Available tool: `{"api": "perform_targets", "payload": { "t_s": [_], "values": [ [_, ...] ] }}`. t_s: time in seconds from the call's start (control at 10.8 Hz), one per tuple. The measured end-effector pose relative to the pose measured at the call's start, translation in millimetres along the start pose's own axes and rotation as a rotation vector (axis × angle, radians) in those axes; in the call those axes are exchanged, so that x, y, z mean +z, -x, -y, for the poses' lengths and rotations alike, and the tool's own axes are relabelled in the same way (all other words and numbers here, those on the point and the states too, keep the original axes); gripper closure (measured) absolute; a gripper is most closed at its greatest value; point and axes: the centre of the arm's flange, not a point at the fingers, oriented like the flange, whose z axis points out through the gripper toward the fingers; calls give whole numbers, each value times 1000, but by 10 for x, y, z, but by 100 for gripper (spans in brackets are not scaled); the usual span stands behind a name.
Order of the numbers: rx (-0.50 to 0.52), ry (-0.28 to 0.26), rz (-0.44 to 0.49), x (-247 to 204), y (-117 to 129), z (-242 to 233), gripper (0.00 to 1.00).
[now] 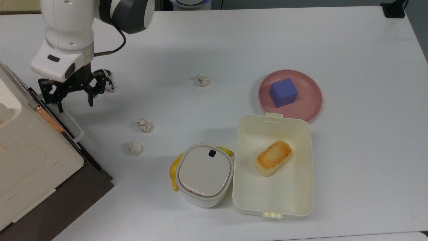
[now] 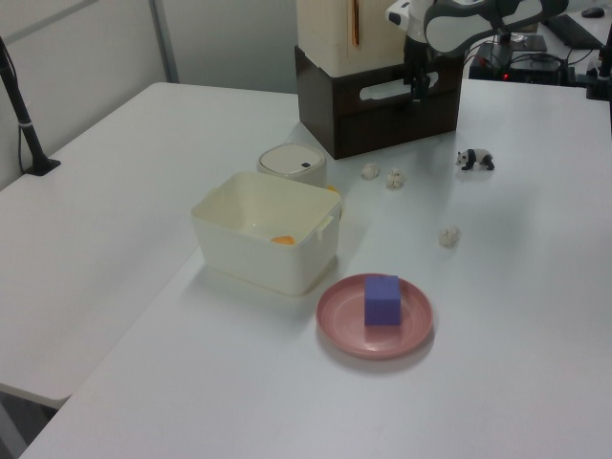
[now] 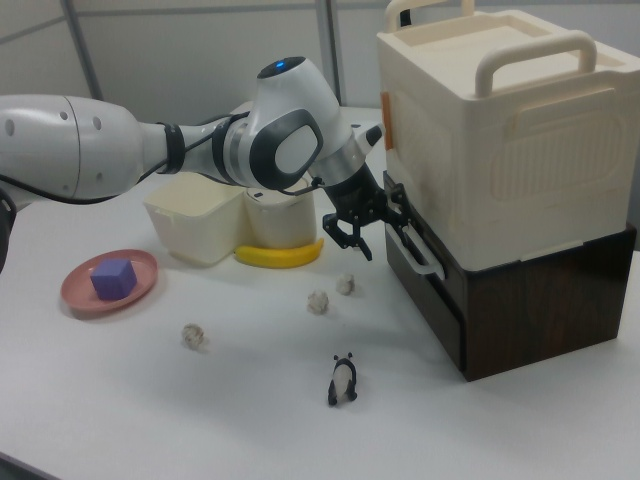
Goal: Slide open the drawer
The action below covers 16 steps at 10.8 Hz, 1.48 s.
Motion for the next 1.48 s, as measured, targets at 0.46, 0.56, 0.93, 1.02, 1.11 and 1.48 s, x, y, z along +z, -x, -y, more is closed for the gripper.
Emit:
{"api": "perform_targets", "payload": {
  "t_s": [0.46,0.56,0.93,1.02,1.11,1.48],
  "values": [
    [-42,35,-17,8,-2,-78,58],
    [-43,35,-17,7,-2,-78,58],
    [-42,45,-26,0,-2,-97,55],
    [-41,57,-35,-2,11,-131,54],
    [-48,69,-39,8,39,-172,53],
    [-67,64,-32,48,58,-164,59]
  ]
}}
